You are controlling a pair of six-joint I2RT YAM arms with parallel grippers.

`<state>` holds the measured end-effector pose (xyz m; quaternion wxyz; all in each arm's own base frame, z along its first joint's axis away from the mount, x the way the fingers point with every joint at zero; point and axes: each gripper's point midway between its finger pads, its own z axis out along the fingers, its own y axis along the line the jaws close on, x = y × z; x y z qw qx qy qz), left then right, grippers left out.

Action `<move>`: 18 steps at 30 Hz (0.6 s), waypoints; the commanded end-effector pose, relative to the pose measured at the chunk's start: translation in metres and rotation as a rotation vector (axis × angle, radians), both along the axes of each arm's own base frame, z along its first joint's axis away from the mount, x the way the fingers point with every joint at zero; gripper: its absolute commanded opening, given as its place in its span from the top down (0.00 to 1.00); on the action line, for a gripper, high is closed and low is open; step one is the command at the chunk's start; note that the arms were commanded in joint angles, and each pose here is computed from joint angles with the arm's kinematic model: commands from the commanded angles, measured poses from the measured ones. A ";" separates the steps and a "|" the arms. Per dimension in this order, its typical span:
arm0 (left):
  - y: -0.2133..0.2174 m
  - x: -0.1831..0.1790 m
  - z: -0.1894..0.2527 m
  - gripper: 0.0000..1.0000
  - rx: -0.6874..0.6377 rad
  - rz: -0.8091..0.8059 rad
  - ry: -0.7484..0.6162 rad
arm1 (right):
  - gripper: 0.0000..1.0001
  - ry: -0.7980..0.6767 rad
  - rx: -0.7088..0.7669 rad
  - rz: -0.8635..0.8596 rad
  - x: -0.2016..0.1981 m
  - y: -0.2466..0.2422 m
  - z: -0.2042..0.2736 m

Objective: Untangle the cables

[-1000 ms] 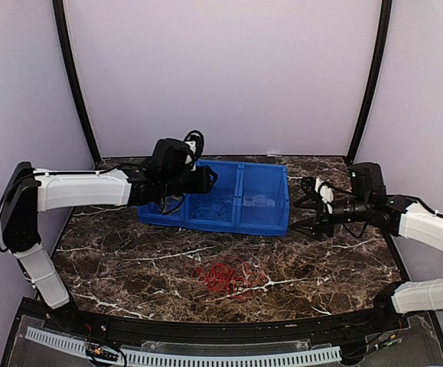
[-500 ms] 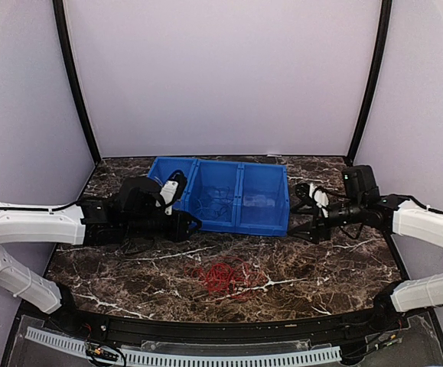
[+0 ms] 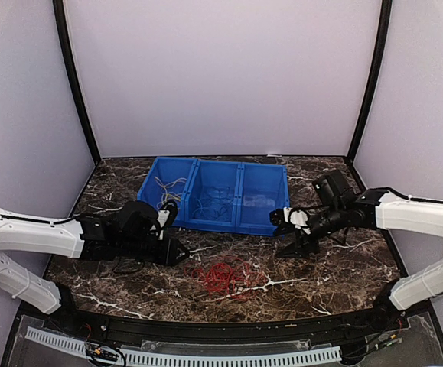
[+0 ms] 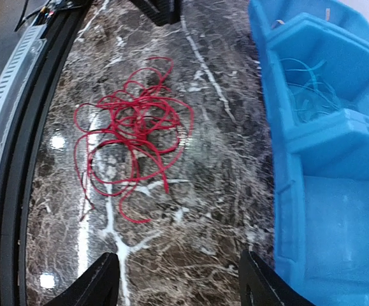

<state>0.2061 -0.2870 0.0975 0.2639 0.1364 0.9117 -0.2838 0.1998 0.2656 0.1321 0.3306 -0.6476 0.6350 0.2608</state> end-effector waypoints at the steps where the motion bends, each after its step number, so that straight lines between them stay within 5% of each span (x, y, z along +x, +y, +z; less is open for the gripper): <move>1: -0.006 -0.006 -0.011 0.64 -0.008 -0.032 0.032 | 0.33 0.004 -0.135 0.134 -0.026 0.010 -0.021; 18: -0.029 -0.003 -0.006 0.64 -0.096 -0.069 -0.028 | 0.39 0.142 -0.257 0.320 -0.064 0.046 -0.033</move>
